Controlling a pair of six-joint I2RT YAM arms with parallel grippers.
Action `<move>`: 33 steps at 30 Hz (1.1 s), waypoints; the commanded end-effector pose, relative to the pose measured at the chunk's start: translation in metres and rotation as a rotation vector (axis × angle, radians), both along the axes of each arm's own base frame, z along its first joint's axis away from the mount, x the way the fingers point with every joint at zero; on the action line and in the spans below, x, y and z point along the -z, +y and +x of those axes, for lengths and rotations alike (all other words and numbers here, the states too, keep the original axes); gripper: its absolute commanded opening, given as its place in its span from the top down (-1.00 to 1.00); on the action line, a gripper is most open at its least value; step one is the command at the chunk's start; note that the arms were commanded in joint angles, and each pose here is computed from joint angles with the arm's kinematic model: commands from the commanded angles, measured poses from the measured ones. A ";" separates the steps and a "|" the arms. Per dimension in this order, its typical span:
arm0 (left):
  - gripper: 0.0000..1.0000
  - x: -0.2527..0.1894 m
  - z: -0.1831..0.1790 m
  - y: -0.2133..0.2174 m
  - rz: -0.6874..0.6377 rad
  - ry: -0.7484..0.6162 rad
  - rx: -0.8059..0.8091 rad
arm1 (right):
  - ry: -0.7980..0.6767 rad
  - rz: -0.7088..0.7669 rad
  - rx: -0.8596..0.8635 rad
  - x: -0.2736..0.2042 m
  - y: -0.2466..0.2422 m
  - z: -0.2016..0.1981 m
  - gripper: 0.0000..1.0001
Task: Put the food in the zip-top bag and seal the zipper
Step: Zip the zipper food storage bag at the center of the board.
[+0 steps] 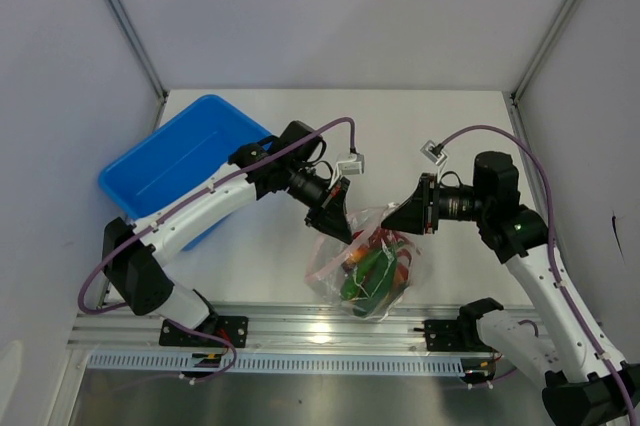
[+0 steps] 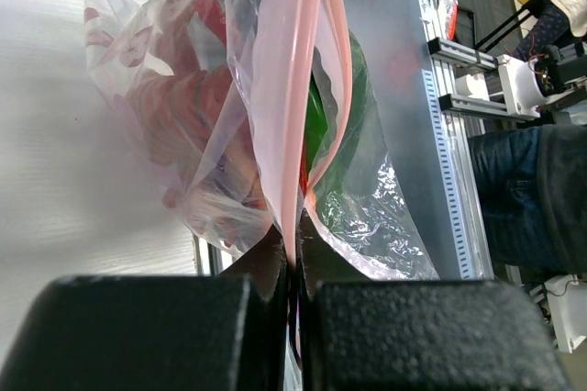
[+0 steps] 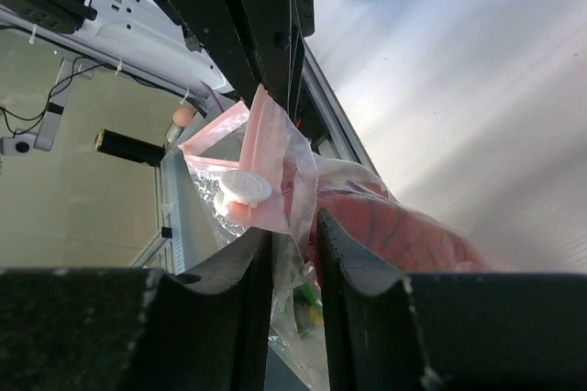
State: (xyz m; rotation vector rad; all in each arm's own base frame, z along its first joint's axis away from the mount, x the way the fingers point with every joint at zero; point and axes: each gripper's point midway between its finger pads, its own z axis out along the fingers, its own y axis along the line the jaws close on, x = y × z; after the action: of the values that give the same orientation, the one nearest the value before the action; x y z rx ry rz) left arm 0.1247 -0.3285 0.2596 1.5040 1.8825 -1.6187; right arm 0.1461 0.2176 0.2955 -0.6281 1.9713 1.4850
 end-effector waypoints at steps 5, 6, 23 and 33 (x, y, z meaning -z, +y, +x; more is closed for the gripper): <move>0.99 -0.010 -0.006 0.001 -0.059 0.005 0.035 | -0.068 0.045 -0.013 -0.023 0.001 0.008 0.60; 0.99 -0.011 -0.006 0.001 -0.060 0.008 0.036 | -0.066 0.047 -0.016 -0.023 0.001 0.007 0.65; -0.99 -0.079 0.035 -0.004 -0.122 -0.279 -0.221 | -0.015 0.018 0.016 -0.049 0.011 0.020 1.00; -0.99 -0.116 0.086 -0.023 -0.044 -0.467 -0.503 | 0.072 -0.050 0.097 -0.051 0.028 0.023 1.00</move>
State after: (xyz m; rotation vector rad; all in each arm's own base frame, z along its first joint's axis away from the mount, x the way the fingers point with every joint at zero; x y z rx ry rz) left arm 0.1906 -0.3475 0.3669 1.2310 1.7138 -1.1121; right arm 0.1656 0.2434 0.3263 -0.5450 2.0863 1.4541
